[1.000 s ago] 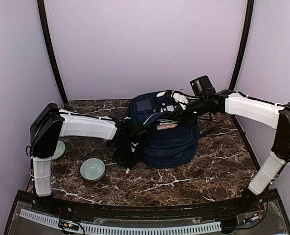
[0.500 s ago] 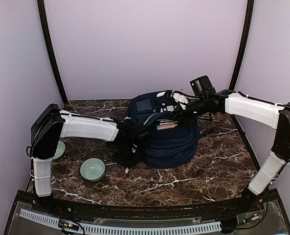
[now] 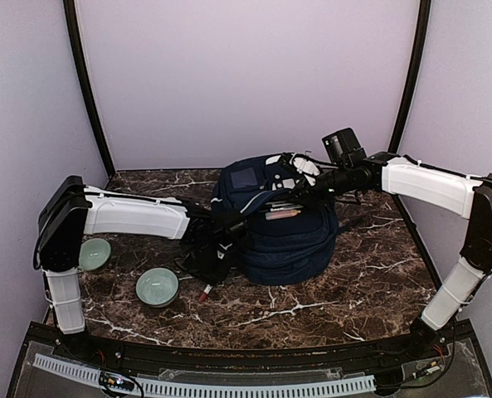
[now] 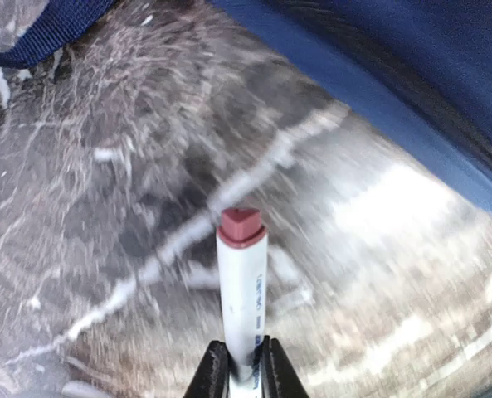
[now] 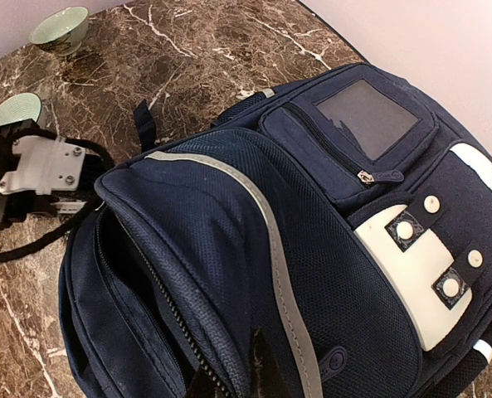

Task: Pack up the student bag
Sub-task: Pick up the pen at the center of the board, then put down the second largest pocket of the student bag.

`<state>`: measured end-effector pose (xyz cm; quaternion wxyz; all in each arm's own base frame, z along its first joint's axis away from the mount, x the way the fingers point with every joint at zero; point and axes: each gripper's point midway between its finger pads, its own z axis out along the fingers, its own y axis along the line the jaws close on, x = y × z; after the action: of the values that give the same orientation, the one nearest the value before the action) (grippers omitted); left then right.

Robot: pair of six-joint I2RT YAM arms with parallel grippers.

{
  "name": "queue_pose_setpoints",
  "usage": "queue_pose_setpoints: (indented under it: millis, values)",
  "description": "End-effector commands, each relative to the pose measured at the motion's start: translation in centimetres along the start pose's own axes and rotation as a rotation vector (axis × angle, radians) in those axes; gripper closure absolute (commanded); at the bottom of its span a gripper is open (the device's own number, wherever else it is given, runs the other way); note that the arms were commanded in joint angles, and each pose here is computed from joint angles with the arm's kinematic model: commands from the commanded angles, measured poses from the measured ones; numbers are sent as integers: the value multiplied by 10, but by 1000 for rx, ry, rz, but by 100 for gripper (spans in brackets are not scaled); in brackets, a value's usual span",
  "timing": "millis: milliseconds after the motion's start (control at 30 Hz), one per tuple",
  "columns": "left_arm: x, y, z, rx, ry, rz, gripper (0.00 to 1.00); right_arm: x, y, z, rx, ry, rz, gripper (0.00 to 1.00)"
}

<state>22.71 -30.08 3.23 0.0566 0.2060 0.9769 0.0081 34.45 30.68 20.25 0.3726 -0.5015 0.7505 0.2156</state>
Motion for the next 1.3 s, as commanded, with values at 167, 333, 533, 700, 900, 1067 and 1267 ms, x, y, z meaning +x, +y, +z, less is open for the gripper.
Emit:
queue_pose_setpoints:
  millis: [167, 333, 533, 700, 900, 1067, 1267]
  values:
    - [-3, -62, -85, 100, -274, 418, 99, -35, 9, -18, -28, -122, -37, 100]
    - [-36, -83, -125, 91, -452, 590, 100, -36, 9, -19, -33, -123, -34, 100]
    - [-82, -106, -149, 2, -577, 782, 100, -36, 8, -19, -26, -122, -34, 100]
    - [-122, -122, -155, -123, -681, 917, 100, -38, 8, -20, -28, -125, -29, 100]
    - [-154, -136, -159, -234, -788, 1001, 100, -38, 8, -20, -25, -124, -28, 100]
    - [-176, -137, -145, -386, -820, 1087, 100, -38, 8, -20, -28, -125, -30, 100]
    - [-203, -132, -118, -561, -796, 1141, 100, -38, 7, -20, -24, -123, -29, 100]
